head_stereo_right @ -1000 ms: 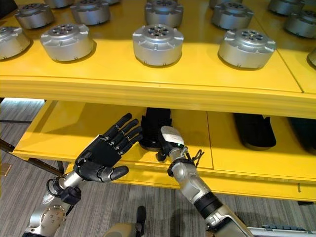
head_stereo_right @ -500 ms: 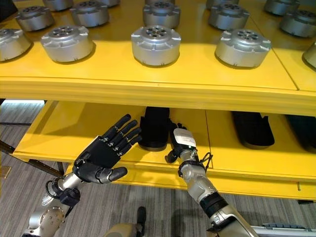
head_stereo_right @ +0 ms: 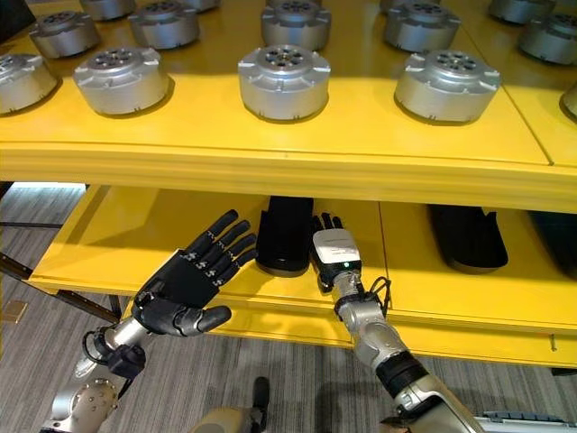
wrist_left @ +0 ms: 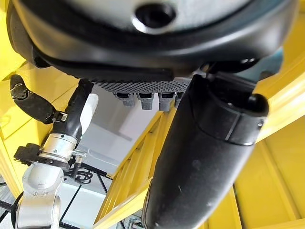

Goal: Move parts from the plastic box to the shelf.

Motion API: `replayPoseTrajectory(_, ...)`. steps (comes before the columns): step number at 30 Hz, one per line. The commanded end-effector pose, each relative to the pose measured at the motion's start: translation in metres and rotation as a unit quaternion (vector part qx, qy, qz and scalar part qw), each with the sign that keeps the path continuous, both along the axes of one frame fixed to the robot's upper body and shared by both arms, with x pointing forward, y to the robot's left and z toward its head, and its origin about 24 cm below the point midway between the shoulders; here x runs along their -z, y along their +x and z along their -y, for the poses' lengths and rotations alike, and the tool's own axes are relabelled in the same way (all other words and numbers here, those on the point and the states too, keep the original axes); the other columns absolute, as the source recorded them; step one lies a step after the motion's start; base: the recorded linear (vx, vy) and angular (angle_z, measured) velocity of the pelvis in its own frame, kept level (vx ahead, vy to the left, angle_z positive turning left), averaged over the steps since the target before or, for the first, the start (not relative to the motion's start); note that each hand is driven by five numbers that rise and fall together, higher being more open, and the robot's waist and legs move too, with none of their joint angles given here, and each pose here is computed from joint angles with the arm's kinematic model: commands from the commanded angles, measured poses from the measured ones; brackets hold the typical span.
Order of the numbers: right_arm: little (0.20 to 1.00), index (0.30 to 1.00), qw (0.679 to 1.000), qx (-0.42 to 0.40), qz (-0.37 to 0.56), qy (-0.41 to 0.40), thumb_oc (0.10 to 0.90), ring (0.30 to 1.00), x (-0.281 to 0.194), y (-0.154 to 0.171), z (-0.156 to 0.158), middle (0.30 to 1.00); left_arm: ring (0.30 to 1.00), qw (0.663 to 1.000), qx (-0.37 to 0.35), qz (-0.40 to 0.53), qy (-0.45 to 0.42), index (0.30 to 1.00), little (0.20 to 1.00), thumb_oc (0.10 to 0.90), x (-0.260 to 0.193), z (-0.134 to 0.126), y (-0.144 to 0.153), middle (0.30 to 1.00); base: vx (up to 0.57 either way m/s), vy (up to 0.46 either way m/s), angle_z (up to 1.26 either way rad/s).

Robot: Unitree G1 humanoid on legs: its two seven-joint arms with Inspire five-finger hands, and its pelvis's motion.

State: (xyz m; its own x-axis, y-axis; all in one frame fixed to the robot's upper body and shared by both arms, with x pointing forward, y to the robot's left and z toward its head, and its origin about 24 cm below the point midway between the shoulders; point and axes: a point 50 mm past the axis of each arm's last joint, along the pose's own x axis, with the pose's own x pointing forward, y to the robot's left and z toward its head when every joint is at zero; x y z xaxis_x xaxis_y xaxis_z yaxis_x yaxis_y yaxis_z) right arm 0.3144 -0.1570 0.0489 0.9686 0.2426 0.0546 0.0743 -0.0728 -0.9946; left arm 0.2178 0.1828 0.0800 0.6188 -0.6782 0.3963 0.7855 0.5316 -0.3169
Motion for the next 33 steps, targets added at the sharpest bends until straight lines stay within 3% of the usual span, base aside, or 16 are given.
replayPoseTrajectory(1, 1.0, 1.0, 0.992, -0.057, 0.1, -0.048, 0.9, 1.0, -0.044, 0.018, -0.019, 1.0, 1.0, 0.992, 0.033, 0.116, -0.045, 1.0, 1.0, 0.9, -0.039, 0.004, -0.001, 1.0, -0.01, -0.016, 0.06)
replayPoseTrajectory(14, 1.0, 1.0, 0.976, -0.088, -0.012, -0.197, 0.9, 1.0, -0.01, 0.021, -0.023, 1.0, 1.0, 0.99, 0.063, 0.117, -0.038, 1.0, 1.0, 0.9, -0.038, 0.003, -0.002, 1.0, 0.0, -0.027, 0.05)
replayPoseTrajectory(15, 0.808, 0.808, 0.975, -0.09, -0.022, -0.201, 0.763, 0.808, -0.007, 0.021, -0.025, 0.808, 1.0, 0.99, 0.066, 0.117, -0.037, 1.0, 1.0, 0.9, -0.038, 0.004, -0.002, 1.0, 0.0, 0.0, 0.0)
replayPoseTrajectory(16, 0.808, 0.808, 0.975, -0.09, -0.022, -0.201, 0.763, 0.808, -0.007, 0.021, -0.025, 0.808, 1.0, 0.99, 0.066, 0.118, -0.037, 1.0, 1.0, 0.9, -0.038, 0.004, -0.002, 1.0, 0.01, -0.019, 0.04)
replayPoseTrajectory(17, 0.509, 0.509, 0.974, -0.09, -0.03, -0.206, 0.549, 0.509, -0.005, 0.02, -0.026, 0.509, 1.0, 0.99, 0.067, 0.117, -0.036, 1.0, 1.0, 0.9, -0.037, 0.004, -0.002, 1.0, 0.02, -0.014, 0.06)
replayPoseTrajectory(18, 0.478, 0.478, 0.973, -0.087, -0.035, -0.211, 0.527, 0.478, -0.002, 0.021, -0.027, 0.478, 1.0, 0.99, 0.069, 0.116, -0.035, 1.0, 1.0, 0.9, -0.037, 0.005, -0.002, 1.0, 0.03, -0.016, 0.04)
replayPoseTrajectory(19, 0.344, 0.344, 0.972, -0.087, -0.039, -0.214, 0.431, 0.344, 0.0, 0.021, -0.027, 0.344, 1.0, 0.99, 0.07, 0.116, -0.035, 1.0, 1.0, 0.9, -0.036, 0.005, -0.002, 1.0, 0.0, 0.0, 0.0)
replayPoseTrajectory(20, 0.314, 0.314, 0.971, -0.085, -0.043, -0.219, 0.41, 0.314, 0.001, 0.021, -0.028, 0.314, 1.0, 0.99, 0.071, 0.116, -0.035, 1.0, 1.0, 0.9, -0.036, 0.005, -0.002, 1.0, 0.0, 0.0, 0.0)
replayPoseTrajectory(21, 0.547, 0.547, 0.969, -0.077, -0.057, -0.228, 0.576, 0.547, 0.005, 0.022, -0.026, 0.547, 1.0, 0.99, 0.073, 0.116, -0.035, 1.0, 1.0, 0.9, -0.036, 0.006, -0.002, 1.0, 0.0, 0.0, 0.0)
replayPoseTrajectory(22, 0.555, 0.555, 0.969, -0.077, -0.059, -0.228, 0.582, 0.555, 0.005, 0.021, -0.026, 0.555, 1.0, 0.99, 0.073, 0.116, -0.035, 1.0, 1.0, 0.9, -0.036, 0.006, -0.002, 1.0, 0.0, 0.0, 0.0)
replayPoseTrajectory(23, 0.539, 0.539, 0.969, -0.075, -0.063, -0.228, 0.571, 0.539, 0.007, 0.021, -0.025, 0.539, 1.0, 0.99, 0.074, 0.116, -0.035, 1.0, 1.0, 0.9, -0.036, 0.006, -0.002, 1.0, 0.0, 0.0, 0.0)
replayPoseTrajectory(24, 0.3, 0.3, 0.969, -0.066, -0.072, -0.229, 0.4, 0.3, 0.01, 0.021, -0.023, 0.3, 1.0, 0.99, 0.075, 0.116, -0.035, 1.0, 1.0, 0.9, -0.035, 0.007, -0.002, 1.0, 0.0, 0.0, 0.0)
replayPoseTrajectory(33, 0.3, 0.3, 0.962, -0.01, -0.112, -0.249, 0.4, 0.3, 0.031, 0.02, 0.006, 0.3, 1.0, 0.99, 0.086, 0.111, -0.032, 1.0, 1.0, 0.9, -0.034, 0.005, -0.002, 1.0, 0.01, -0.014, 0.04)
